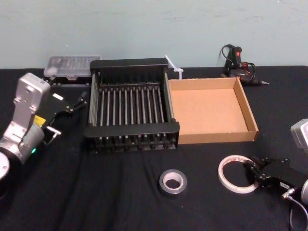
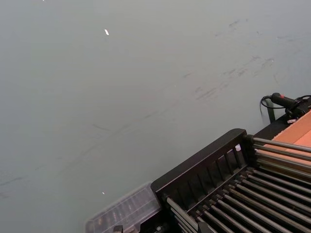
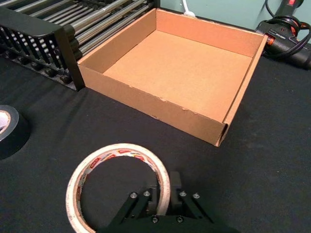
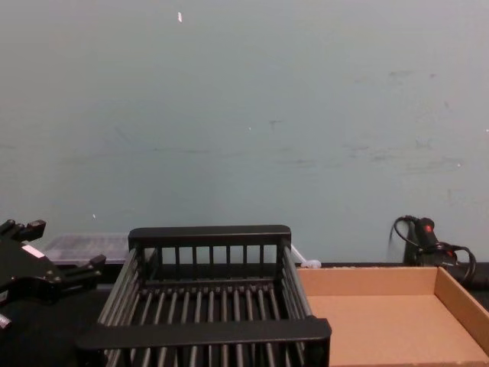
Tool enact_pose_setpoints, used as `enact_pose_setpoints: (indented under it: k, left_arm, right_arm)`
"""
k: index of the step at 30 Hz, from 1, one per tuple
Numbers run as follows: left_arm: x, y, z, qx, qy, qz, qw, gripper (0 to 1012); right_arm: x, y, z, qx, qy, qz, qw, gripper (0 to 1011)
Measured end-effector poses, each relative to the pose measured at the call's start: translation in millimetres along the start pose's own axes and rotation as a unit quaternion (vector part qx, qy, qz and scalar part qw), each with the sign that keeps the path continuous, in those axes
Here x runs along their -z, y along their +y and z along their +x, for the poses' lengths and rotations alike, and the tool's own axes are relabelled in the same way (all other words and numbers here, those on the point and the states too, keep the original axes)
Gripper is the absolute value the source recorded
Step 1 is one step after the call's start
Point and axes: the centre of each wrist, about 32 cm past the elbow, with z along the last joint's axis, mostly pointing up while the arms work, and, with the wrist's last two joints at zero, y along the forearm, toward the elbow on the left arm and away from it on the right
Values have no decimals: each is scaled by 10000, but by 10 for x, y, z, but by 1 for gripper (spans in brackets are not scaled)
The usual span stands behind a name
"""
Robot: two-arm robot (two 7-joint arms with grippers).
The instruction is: Pick up the white tape and place it into the black box , Pick up the silver tape and place it into the brown box.
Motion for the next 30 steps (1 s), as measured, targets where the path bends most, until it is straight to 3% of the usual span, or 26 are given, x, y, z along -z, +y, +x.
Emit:
enact_pose_setpoints:
  k: [1,5,21,30]
  left_arm:
    - [0,0,0,0,0,0,10000,1001]
    - [0,0,0,0,0,0,10000,1001]
    - [0,0,0,0,0,0,10000,1001]
    - [0,0,0,0,0,0,10000,1001]
  right_arm:
    - [0,0,0,0,0,0,10000,164]
    - [0,0,0,0,0,0,10000,93]
    - [0,0,1,-7,-1,-1,10000,93]
    - [-65,-24,2,-249,17,120,9996,93]
